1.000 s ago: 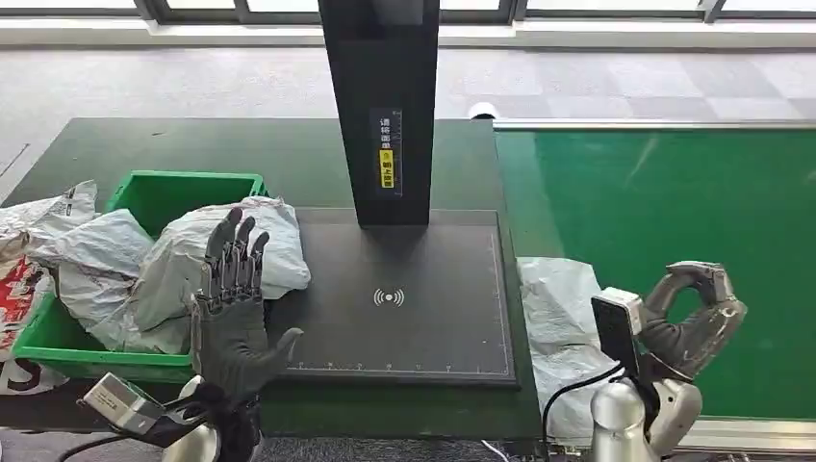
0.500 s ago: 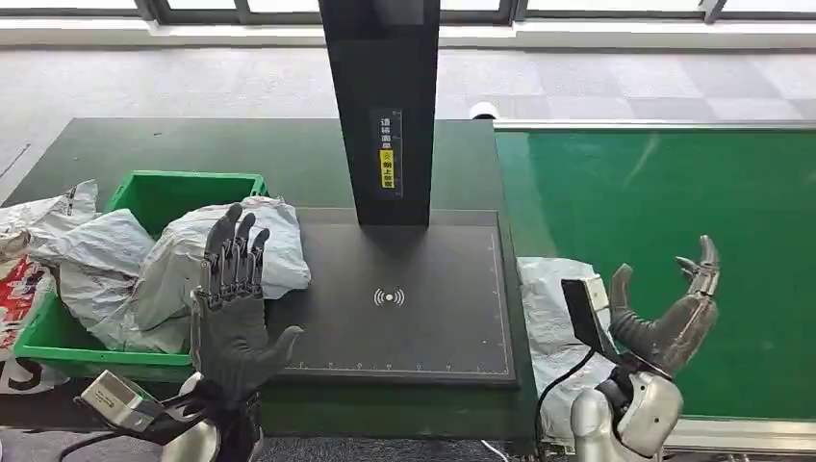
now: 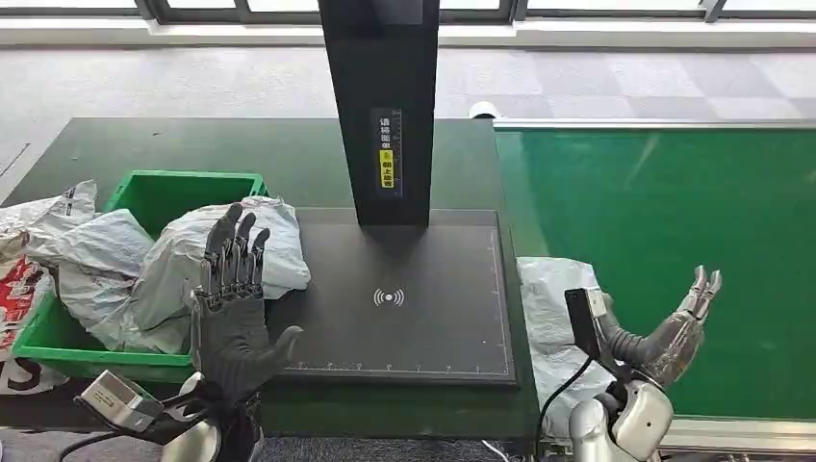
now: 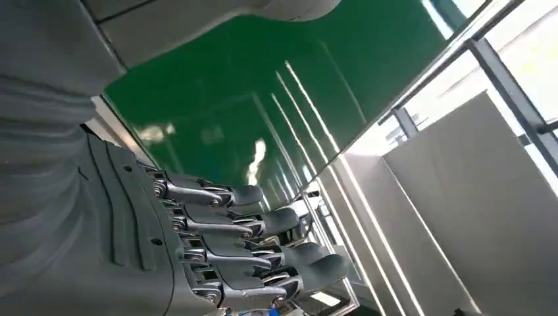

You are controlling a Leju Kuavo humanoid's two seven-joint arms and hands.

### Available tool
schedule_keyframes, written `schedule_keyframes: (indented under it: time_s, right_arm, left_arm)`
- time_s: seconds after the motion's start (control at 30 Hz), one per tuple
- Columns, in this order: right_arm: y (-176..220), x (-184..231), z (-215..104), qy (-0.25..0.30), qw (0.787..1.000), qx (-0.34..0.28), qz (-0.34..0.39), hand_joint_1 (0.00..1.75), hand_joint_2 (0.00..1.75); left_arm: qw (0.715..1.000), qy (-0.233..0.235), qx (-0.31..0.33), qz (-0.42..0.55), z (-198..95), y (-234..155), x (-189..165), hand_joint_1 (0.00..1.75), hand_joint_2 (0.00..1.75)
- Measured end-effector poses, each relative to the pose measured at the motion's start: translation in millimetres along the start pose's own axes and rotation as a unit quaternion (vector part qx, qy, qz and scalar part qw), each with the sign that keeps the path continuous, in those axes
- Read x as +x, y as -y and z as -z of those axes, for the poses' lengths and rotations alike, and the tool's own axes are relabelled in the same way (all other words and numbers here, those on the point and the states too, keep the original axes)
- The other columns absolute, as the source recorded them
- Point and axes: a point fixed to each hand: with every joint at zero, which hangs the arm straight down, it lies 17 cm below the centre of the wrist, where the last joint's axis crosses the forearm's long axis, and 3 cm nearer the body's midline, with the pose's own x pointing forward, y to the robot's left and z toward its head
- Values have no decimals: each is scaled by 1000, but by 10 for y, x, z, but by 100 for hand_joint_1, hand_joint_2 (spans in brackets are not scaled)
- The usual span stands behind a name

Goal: Moved the parcel from conveyor to table for the left to box.

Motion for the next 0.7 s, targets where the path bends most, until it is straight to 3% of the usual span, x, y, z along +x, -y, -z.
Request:
schedule_keyframes:
  time_s: [0.7]
  right_arm:
    - [-75, -17, -29, -3, 1000, 11, -3, 0, 175]
  left_arm:
    - [1000, 0, 0, 0, 0, 0, 0, 0, 175]
